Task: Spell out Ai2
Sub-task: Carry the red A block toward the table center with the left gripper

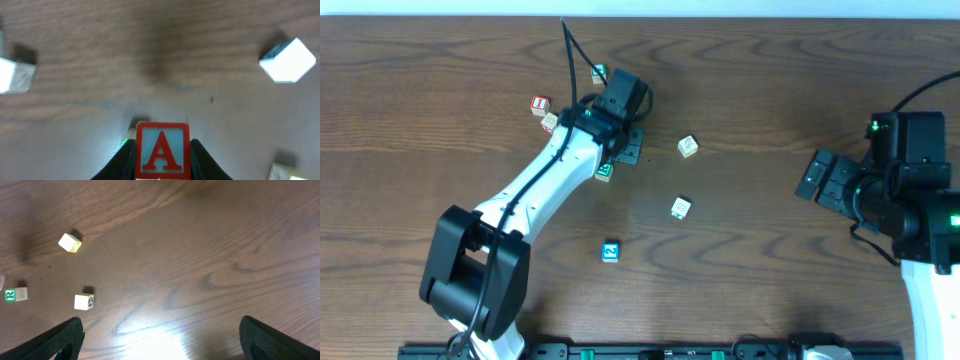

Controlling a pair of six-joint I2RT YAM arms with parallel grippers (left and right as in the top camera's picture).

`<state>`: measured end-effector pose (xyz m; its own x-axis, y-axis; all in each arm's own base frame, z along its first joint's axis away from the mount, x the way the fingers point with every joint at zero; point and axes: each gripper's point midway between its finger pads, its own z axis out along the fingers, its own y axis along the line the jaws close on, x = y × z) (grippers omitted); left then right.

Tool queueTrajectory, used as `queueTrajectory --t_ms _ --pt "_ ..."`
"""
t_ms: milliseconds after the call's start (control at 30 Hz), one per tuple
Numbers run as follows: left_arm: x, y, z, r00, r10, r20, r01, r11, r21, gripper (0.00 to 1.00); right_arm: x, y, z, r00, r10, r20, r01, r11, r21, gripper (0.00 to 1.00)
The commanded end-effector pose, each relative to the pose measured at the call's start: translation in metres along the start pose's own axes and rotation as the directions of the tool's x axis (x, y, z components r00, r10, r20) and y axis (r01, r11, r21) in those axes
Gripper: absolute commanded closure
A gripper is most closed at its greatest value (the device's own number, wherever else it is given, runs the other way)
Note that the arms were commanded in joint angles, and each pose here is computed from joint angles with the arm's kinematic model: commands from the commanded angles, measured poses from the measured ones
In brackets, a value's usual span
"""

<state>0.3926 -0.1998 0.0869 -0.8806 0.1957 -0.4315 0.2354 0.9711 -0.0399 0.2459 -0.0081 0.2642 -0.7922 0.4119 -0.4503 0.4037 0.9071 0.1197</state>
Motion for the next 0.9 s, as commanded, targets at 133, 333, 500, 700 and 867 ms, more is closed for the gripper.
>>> queueTrajectory --t_ms 133,333,500,700,867 --pt "0.030 0.016 0.035 0.993 -0.112 0.049 0.114 0.992 -0.045 0.88 -0.002 -0.003 -0.004 1.000 -0.001 0.015 0.001 1.000 0.008 0.01" --pt "0.028 0.014 0.044 0.988 -0.117 0.105 0.120 0.993 -0.018 0.85 -0.002 -0.003 -0.004 1.000 -0.001 0.014 0.001 1.000 0.008 0.01" --pt "0.029 0.011 0.045 0.988 -0.118 0.097 0.119 0.993 -0.001 0.85 -0.002 -0.004 -0.004 1.000 -0.001 0.013 0.001 1.000 0.009 0.01" --pt "0.054 0.001 0.045 0.980 -0.196 -0.021 0.197 0.979 0.054 0.86 -0.001 -0.004 -0.004 1.000 -0.001 0.011 0.001 1.000 0.009 0.01" --pt "0.061 0.006 0.045 0.979 -0.196 -0.048 0.198 0.980 0.027 0.86 0.000 -0.004 -0.004 1.000 -0.002 0.007 0.002 1.000 0.012 0.01"
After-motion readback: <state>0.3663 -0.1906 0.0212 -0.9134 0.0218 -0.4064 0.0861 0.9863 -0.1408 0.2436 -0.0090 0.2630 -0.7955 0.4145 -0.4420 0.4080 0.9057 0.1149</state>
